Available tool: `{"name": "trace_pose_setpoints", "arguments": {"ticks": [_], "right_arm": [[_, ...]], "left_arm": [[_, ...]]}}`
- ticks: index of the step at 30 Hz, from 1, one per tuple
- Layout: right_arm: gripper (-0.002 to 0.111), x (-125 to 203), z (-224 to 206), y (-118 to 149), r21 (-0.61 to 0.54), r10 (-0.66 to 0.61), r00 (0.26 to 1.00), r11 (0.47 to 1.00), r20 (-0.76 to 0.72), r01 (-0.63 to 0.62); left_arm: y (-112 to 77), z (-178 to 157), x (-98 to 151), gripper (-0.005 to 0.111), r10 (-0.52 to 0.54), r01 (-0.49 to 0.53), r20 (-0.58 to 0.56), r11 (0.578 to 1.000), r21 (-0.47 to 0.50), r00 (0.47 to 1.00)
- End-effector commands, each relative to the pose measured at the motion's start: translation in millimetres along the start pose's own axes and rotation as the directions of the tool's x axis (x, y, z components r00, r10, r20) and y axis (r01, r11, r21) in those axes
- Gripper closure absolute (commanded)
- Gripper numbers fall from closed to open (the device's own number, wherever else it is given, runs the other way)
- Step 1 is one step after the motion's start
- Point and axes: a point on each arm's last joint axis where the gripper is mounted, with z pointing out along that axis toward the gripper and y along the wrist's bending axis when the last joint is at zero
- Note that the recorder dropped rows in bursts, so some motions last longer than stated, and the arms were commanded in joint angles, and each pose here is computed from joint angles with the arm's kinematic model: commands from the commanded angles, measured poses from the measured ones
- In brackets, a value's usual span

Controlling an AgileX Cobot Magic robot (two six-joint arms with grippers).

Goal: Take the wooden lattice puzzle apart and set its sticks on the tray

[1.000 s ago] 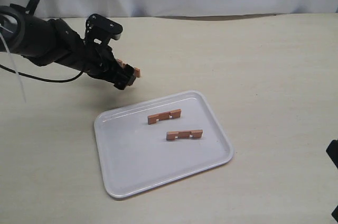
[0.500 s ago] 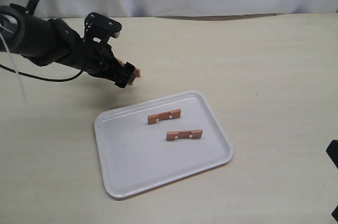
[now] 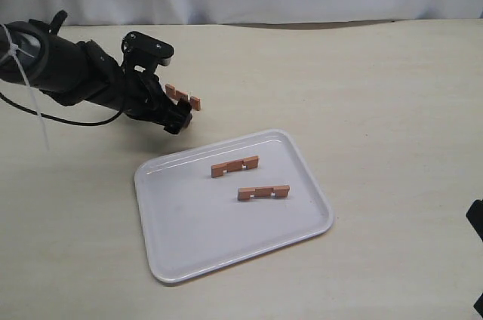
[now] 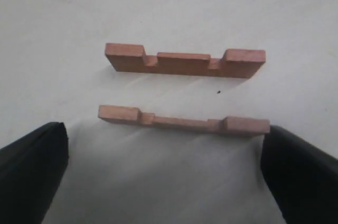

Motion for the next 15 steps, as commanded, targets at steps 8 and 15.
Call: {"name": "trace_pose_setpoints", "arguments": {"ticks": [8, 15], "right_arm": [[0.104, 1.2, 0.1, -0.4, 0.002, -0.014, 1.0, 1.0, -0.001, 0.014], [0.104, 1.2, 0.1, -0.4, 0.002, -0.014, 1.0, 1.0, -0.001, 0.014]], "left_arm": [[-5.1, -0.1, -8.3, 0.015, 0.006, -0.002, 0.061, 0.998, -0.056, 0.998], [-11.1, 0.6, -9.7, 0.015, 0.002, 0.003, 0.072, 0.998, -0.059, 0.997]]}}
